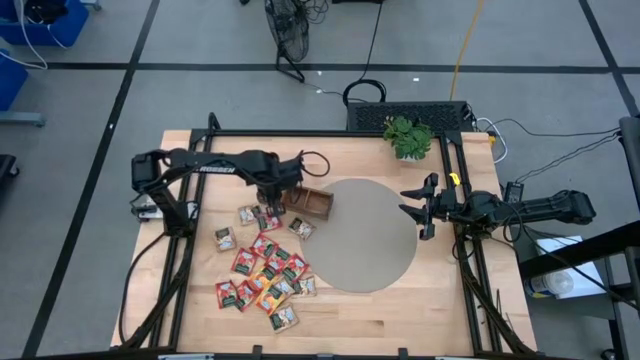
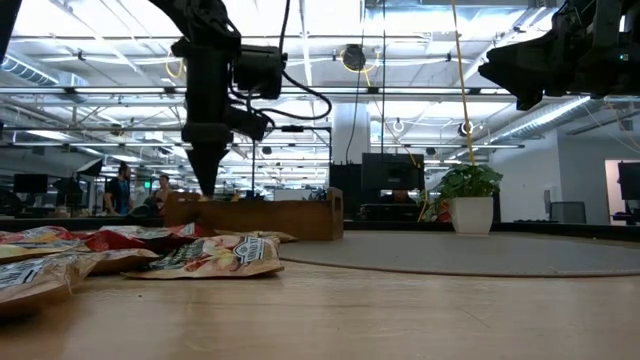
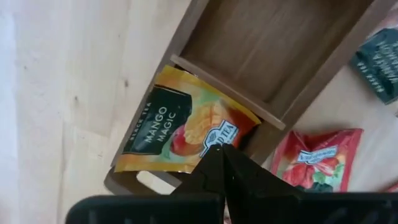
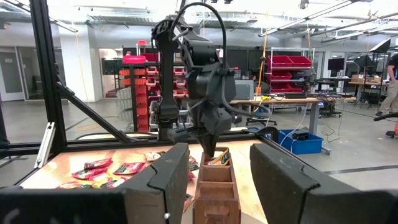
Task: Pick & Place Tea
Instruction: Put the yellow tea bag into the left section of the wooden organizer
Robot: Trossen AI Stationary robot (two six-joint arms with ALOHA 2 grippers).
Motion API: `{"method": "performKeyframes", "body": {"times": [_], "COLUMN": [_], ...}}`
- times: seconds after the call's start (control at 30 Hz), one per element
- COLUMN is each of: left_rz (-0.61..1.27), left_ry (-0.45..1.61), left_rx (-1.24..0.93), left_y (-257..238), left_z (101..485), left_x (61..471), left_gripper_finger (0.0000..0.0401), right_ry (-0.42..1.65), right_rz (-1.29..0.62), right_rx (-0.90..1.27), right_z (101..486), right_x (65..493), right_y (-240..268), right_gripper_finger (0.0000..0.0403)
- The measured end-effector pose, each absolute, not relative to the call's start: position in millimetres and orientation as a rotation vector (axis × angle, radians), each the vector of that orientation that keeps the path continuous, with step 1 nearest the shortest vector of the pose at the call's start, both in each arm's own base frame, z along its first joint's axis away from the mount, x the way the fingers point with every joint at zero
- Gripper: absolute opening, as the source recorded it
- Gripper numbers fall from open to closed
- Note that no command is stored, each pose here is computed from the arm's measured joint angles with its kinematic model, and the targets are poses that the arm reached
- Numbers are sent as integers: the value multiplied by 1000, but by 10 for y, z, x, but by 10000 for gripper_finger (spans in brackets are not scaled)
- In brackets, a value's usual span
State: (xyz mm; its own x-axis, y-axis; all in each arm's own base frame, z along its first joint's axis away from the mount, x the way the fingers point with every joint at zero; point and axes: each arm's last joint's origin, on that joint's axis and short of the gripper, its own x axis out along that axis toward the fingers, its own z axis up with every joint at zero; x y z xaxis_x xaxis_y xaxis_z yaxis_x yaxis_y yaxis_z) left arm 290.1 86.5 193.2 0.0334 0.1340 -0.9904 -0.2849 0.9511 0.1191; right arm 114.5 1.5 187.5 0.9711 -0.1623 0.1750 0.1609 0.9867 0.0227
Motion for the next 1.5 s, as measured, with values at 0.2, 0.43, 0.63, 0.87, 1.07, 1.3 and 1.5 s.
{"method": "performKeyframes", "body": {"times": [0.2, 0.43, 0.63, 0.87, 1.07, 1.3, 1.5], "left_rz": [289, 275, 323, 408, 442, 490, 504], "left_ry": [1556, 1616, 1621, 1644, 1636, 1626, 1622], "left_rx": [-134, -130, -73, 106, 181, 207, 194], "left_y": [887, 906, 912, 844, 784, 772, 768], "left_z": [1704, 1522, 1503, 1498, 1504, 1511, 1511], "left_x": [2986, 3031, 3041, 3052, 3075, 3080, 3080], "left_gripper_finger": [1, 1, 1, 1, 1, 1, 5], "right_ry": [-177, -178, -177, -178, -177, -177, -178], "right_rz": [-163, -163, -163, -163, -163, -163, -163], "right_rx": [8, 8, 8, 8, 8, 8, 8], "right_z": [1874, 1875, 1874, 1875, 1874, 1874, 1875], "right_x": [1145, 1145, 1145, 1145, 1145, 1145, 1145], "right_y": [15, 15, 15, 15, 15, 15, 15], "right_gripper_finger": [155, 155, 155, 155, 155, 155, 155]}}
